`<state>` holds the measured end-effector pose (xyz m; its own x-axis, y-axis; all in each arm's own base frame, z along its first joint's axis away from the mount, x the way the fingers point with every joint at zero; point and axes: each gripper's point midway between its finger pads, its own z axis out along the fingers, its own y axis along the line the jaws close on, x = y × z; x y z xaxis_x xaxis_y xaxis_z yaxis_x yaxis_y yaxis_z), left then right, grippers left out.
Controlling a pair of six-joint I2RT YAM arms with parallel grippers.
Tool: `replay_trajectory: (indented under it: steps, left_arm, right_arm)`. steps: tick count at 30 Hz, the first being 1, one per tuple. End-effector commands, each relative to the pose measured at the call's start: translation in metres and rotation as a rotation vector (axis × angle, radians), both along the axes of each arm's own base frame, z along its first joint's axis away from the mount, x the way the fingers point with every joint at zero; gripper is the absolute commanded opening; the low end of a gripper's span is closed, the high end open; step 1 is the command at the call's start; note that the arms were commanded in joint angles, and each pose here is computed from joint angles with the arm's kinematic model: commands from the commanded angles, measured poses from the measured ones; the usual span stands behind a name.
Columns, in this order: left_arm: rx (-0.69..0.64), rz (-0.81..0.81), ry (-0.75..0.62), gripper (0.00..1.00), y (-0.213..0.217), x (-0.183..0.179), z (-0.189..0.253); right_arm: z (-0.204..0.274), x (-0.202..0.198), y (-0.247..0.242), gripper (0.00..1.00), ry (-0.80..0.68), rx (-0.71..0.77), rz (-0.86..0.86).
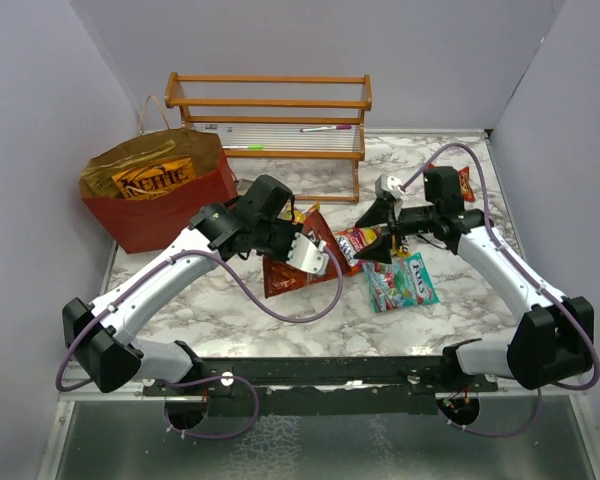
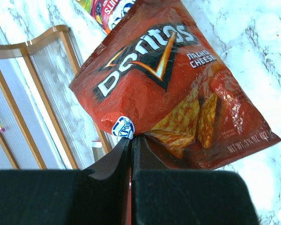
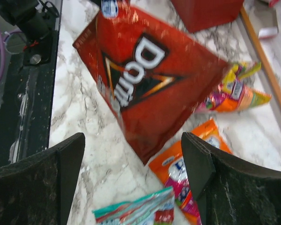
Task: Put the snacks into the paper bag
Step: Pick up the snack from the center of the board.
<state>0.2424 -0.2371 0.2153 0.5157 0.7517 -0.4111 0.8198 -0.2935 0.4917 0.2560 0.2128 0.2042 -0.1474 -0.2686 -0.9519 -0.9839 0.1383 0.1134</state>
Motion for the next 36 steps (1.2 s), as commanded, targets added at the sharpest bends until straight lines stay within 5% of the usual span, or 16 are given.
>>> replay_trajectory:
  steps: [1, 12, 16, 19, 26, 28, 34, 36]
  left_arm:
    - [0.026, -0.122, -0.022, 0.0, -0.011, -0.008, 0.015]
    - [0.015, -0.25, -0.052, 0.0, -0.043, -0.023, 0.03]
    - [0.013, -0.257, -0.066, 0.0, -0.048, -0.023, 0.032]
    - [0.012, -0.257, -0.073, 0.0, -0.048, -0.022, 0.033]
    - [-0.013, -0.211, -0.087, 0.0, -0.048, -0.018, 0.036]
    - [-0.043, -0.177, -0.088, 0.0, -0.051, -0.015, 0.041]
    - [-0.244, -0.012, -0.057, 0.33, -0.057, -0.007, 0.074]
    - [-0.356, 0.104, 0.002, 0.6, -0.055, 0.0, 0.087]
  right_arm:
    - [0.034, 0.01, 0.034, 0.85, -0.12, 0.051, 0.104]
    - [0.034, -0.001, 0.093, 0.88, -0.096, 0.037, 0.245]
    - [0.019, -0.009, 0.096, 0.82, -0.057, 0.018, 0.284]
    - [0.009, -0.011, 0.094, 0.65, -0.027, 0.002, 0.286]
    - [0.006, -0.013, 0.089, 0.04, -0.021, -0.027, 0.257]
    - [0.007, -0.013, 0.087, 0.01, -0.035, -0.03, 0.23]
    - [0.03, -0.003, 0.07, 0.01, -0.173, -0.033, 0.051]
    - [0.044, 0.002, 0.058, 0.01, -0.209, -0.011, -0.027]
